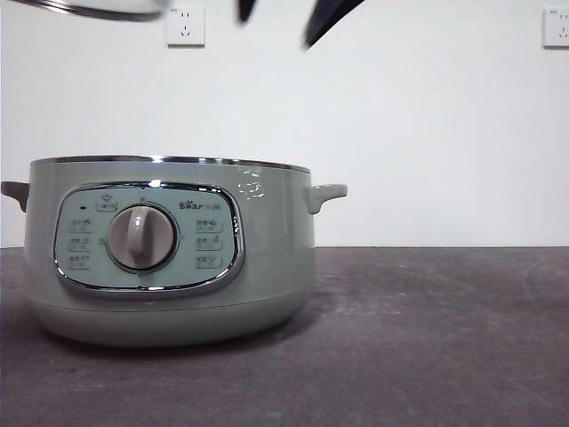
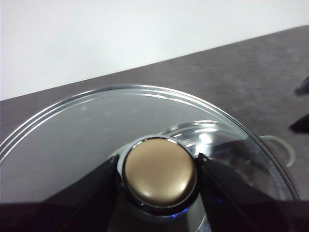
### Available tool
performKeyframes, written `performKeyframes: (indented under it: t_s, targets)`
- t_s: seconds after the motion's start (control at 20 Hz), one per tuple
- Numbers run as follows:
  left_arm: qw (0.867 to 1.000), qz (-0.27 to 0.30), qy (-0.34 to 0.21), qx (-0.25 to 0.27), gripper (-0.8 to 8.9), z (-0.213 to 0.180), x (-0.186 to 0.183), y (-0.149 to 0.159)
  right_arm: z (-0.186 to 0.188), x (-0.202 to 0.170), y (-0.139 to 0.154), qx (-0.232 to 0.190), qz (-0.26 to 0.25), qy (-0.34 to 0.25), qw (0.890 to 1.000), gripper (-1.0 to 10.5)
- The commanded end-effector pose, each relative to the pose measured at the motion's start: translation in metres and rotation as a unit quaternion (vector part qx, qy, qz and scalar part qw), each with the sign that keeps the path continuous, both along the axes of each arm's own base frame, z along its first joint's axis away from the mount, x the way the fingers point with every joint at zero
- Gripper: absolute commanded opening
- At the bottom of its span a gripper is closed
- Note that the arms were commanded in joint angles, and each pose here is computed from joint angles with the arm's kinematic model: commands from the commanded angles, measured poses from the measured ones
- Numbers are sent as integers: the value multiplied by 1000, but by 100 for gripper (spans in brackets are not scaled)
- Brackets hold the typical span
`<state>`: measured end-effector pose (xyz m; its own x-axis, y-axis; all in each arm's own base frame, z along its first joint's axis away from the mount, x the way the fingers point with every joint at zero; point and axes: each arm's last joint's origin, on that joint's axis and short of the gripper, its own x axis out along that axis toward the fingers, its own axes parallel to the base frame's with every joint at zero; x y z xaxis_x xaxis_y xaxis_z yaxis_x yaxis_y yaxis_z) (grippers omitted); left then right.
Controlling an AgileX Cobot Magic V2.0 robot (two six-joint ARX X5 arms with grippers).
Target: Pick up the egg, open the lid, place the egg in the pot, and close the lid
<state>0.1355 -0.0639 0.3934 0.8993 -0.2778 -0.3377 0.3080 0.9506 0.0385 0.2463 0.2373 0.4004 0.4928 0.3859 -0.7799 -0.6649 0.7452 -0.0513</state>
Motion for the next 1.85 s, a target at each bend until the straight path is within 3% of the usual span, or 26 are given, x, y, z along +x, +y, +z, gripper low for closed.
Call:
performKeyframes:
  t_s: [0.05, 0.3, 0.55, 0.8, 1.1, 1.6, 1.85]
  targets:
    - [999, -20, -14, -38, -8, 5, 15, -10, 18, -13, -20, 3, -23, -19, 1000, 400]
    - [997, -47, 26, -50, -8, -16, 62, -36, 59, -55, -68, 24, -78, -64, 995, 400]
    - [995, -45, 68, -65, -9, -41, 98, -57, 82, -90, -102, 54, -95, -95, 989, 400]
    - [992, -52, 92, -67, -9, -61, 116, -78, 90, -111, -124, 45, -120, -115, 985, 400]
    - [993, -41, 103, -51, -9, -71, 117, -92, 91, -119, -132, 31, -136, -118, 983, 400]
    - [991, -27, 123, -41, -9, -77, 115, -91, 91, -119, -133, 31, -136, -119, 983, 400]
    - [988, -24, 148, -44, -9, -100, 113, -91, 91, -119, -132, 31, -136, -118, 983, 400]
